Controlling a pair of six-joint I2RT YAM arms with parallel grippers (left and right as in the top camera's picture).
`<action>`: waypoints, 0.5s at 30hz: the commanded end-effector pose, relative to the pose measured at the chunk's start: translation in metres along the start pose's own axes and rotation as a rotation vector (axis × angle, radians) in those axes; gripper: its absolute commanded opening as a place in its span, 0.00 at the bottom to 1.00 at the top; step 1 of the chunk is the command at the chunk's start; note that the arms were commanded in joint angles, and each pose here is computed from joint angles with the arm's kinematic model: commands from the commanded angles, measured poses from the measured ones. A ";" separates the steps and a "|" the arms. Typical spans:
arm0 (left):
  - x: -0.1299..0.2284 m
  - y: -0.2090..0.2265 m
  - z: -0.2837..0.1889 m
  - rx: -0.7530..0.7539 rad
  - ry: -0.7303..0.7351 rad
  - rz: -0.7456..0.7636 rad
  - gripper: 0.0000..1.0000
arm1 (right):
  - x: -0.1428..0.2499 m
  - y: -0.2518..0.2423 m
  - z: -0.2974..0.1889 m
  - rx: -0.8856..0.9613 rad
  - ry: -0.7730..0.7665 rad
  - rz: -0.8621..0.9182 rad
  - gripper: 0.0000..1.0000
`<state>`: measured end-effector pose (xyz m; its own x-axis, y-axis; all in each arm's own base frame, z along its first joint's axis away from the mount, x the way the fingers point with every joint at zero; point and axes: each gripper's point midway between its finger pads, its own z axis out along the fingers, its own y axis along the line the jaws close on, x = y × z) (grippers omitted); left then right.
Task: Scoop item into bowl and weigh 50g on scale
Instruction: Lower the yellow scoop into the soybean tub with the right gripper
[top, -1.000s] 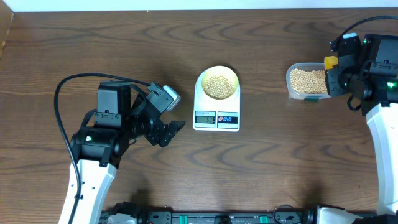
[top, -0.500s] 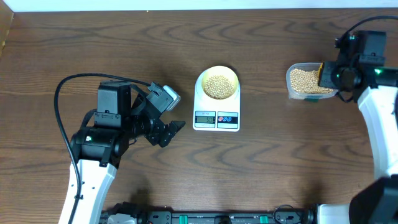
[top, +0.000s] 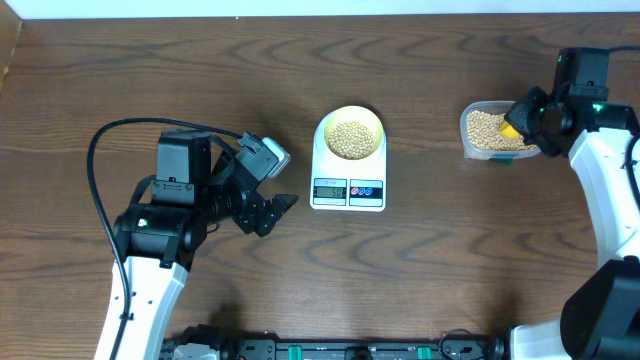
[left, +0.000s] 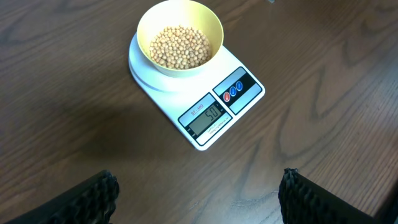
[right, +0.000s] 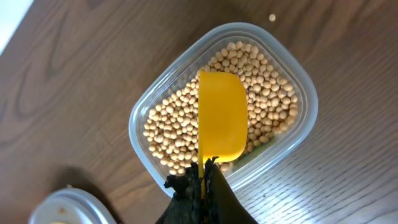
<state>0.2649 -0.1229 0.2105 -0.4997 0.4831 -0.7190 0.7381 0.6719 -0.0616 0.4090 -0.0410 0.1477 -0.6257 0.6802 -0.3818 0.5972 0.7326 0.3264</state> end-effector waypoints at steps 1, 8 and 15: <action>0.002 0.000 0.000 0.001 0.005 0.006 0.85 | 0.003 -0.002 0.009 0.014 0.018 0.150 0.01; 0.002 0.000 0.000 0.001 0.005 0.006 0.84 | 0.006 -0.003 0.016 0.031 0.030 0.187 0.02; 0.002 0.000 0.000 0.001 0.005 0.006 0.85 | 0.009 -0.004 0.019 0.038 0.041 0.184 0.01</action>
<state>0.2649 -0.1229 0.2105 -0.4997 0.4831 -0.7190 0.7381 0.6719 -0.0616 0.4101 -0.0408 0.1277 -0.5320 0.7956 -0.2897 0.7128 0.6055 0.3538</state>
